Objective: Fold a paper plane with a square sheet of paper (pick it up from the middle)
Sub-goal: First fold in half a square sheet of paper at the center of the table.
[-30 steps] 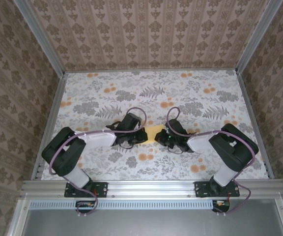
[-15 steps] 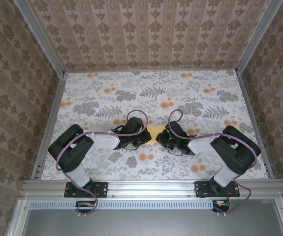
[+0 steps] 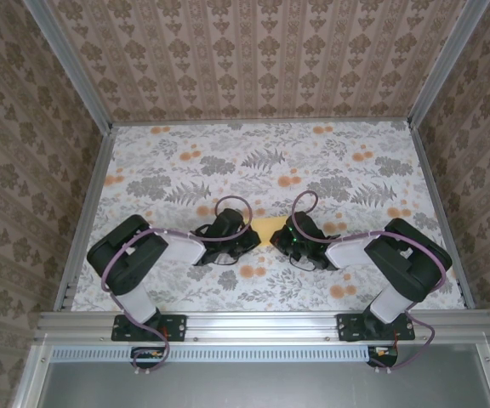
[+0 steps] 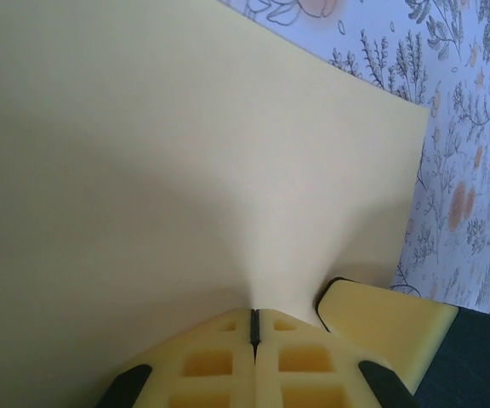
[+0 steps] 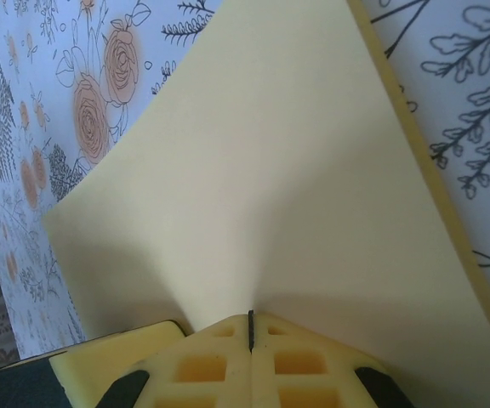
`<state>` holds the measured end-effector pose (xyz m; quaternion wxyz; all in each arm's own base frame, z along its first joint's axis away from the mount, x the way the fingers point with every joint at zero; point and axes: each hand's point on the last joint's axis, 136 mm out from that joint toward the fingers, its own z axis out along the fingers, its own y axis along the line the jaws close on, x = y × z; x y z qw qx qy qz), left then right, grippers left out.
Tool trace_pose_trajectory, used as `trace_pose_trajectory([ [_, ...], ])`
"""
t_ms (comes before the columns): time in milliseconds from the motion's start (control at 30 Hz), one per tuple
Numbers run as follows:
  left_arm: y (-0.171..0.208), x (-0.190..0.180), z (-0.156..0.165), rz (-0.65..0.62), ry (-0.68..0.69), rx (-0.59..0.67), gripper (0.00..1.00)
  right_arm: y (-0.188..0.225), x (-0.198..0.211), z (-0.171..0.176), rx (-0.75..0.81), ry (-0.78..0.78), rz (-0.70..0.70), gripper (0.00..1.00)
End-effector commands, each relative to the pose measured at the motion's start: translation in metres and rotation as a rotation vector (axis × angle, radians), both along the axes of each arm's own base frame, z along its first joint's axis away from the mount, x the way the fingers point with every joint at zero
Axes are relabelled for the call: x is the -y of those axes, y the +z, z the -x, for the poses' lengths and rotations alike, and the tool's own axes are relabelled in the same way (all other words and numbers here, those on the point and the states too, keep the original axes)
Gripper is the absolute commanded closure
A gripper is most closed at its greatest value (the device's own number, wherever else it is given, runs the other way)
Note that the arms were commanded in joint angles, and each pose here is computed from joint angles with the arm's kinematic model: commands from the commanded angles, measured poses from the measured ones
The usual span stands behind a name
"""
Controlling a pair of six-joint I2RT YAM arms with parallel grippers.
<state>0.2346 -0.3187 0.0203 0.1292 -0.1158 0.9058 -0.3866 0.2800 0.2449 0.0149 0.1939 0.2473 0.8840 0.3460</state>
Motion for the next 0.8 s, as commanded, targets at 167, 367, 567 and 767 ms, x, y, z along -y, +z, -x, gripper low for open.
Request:
trace_pose_trajectory([
  [167,-0.022,-0.062,0.01,-0.197,0.14,-0.05,1.0,-0.039,0.04,0.027,-0.122,-0.071,0.17,0.97],
  [367,-0.029,-0.096,0.011,-0.267,0.224,-0.065,1.0,-0.041,0.043,0.028,-0.132,-0.072,0.187,0.97],
  [567,-0.034,-0.123,0.019,-0.321,0.29,-0.07,1.0,-0.04,0.044,0.028,-0.132,-0.076,0.198,0.97],
  [767,-0.035,-0.13,0.023,-0.341,0.305,-0.064,1.0,-0.037,0.044,0.025,-0.115,-0.075,0.198,0.97],
])
